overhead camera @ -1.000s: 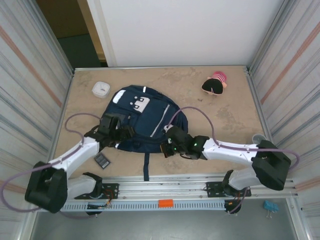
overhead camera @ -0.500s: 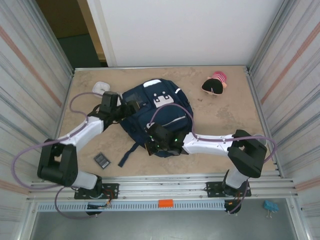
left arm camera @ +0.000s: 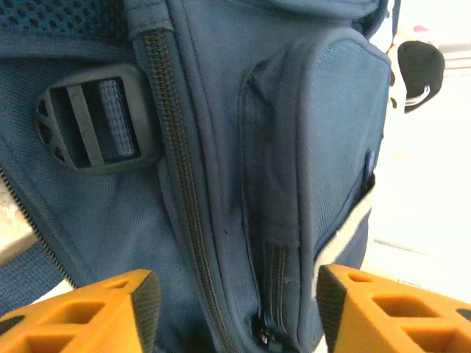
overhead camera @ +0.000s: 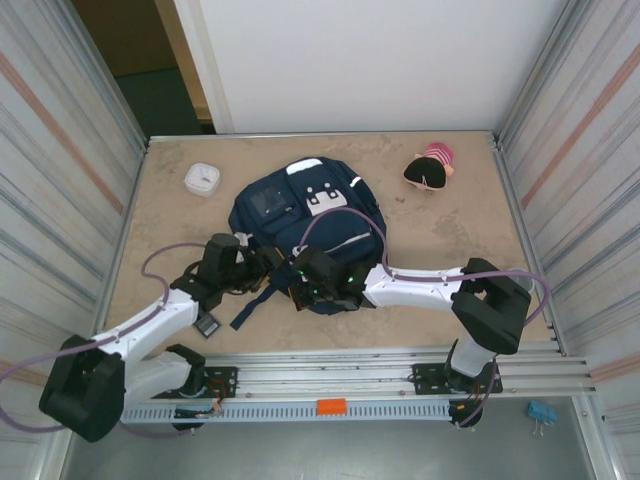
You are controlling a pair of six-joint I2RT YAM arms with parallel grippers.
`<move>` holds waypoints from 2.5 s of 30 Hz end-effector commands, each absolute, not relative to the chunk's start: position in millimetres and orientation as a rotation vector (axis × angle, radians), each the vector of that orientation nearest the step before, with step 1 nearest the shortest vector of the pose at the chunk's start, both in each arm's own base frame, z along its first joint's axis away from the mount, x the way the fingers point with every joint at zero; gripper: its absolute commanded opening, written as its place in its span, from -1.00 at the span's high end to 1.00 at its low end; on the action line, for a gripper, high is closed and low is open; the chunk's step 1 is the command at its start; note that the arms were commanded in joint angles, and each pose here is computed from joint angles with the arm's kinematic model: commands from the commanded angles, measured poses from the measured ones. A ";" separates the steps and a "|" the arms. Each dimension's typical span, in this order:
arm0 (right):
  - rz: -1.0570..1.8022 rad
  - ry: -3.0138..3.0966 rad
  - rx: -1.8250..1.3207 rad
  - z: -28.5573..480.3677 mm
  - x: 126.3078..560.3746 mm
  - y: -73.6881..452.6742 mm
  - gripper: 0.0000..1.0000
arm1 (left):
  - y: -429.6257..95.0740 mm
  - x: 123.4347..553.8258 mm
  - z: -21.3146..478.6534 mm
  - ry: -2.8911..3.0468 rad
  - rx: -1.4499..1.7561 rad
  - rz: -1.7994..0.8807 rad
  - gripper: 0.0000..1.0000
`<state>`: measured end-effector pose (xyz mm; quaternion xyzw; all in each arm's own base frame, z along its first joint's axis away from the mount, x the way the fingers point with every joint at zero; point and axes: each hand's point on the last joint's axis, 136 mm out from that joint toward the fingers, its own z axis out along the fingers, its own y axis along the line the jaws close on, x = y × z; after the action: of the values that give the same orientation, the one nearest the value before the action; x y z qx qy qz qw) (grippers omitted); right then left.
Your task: Pack books, pencil case, and school supplies into a backpack
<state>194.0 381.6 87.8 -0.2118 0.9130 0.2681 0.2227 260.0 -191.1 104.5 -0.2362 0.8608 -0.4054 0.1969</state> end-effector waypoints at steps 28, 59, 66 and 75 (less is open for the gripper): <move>0.472 2.552 -0.471 106.2 212.3 285.0 1.00 | -117.0 312.9 121.7 2.283 -0.667 -0.938 1.00; 0.938 2.368 -0.684 141.7 203.5 299.7 1.00 | -168.8 264.7 225.7 2.035 0.568 -0.577 -0.28; 0.993 2.364 -0.696 143.0 205.1 302.1 1.00 | -225.7 213.4 192.7 1.828 1.253 -0.581 -0.23; 1.038 2.361 -0.719 142.1 204.3 309.8 1.00 | -260.9 213.7 146.4 1.794 1.542 -0.393 -0.25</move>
<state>205.1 300.6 133.2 -0.2392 0.8754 0.3559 0.2234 198.5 -260.3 144.0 0.5697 0.7188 -0.2008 0.3442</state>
